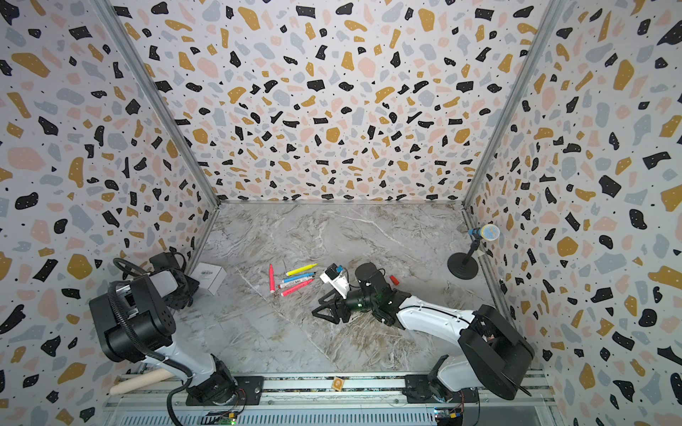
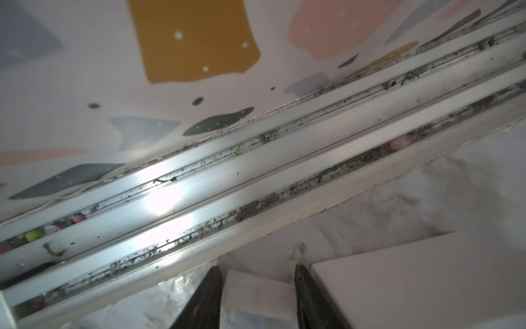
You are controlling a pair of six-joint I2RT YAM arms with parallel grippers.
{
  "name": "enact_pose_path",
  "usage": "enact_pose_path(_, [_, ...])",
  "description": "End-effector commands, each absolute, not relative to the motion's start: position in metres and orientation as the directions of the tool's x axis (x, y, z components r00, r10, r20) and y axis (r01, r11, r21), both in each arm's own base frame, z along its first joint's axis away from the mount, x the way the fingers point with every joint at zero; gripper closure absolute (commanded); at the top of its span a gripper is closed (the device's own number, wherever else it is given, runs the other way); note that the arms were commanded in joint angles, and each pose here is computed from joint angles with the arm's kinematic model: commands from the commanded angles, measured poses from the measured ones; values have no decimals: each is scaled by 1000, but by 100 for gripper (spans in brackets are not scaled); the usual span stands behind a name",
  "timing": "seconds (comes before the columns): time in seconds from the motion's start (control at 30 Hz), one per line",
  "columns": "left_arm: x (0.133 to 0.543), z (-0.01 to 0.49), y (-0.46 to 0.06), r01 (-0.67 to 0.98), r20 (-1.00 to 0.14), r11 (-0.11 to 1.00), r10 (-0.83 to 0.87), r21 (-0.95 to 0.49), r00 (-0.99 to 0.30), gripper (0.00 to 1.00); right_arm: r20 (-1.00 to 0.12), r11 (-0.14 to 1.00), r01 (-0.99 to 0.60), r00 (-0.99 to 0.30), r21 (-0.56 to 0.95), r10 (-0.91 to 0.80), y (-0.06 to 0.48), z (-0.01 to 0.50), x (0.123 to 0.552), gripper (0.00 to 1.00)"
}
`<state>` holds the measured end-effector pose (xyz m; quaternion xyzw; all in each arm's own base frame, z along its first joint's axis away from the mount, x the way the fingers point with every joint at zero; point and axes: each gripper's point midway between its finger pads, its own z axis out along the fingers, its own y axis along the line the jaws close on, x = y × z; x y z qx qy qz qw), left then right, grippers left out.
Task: Insert pens into pen caps
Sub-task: Pick up the pen cap from the middle-left of the table.
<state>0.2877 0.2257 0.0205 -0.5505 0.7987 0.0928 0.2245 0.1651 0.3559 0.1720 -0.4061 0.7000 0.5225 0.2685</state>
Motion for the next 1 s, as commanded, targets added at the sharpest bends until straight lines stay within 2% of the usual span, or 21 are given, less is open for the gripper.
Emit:
enact_pose_path(0.0, [283, 24, 223, -926, -472, 361, -838, -108, -272, 58, -823, 100, -863, -503, 495, -263, 353, 185, 160, 42])
enact_pose_path(0.47, [276, 21, 200, -919, -459, 362, -851, -157, -257, 69, -827, 106, -863, -505, 495, -248, 349, 191, 158, 43])
enact_pose_path(0.97, [263, 34, 157, -880, -465, 400, -849, -257, -250, 72, -833, 121, -863, -504, 490, -228, 343, 196, 156, 45])
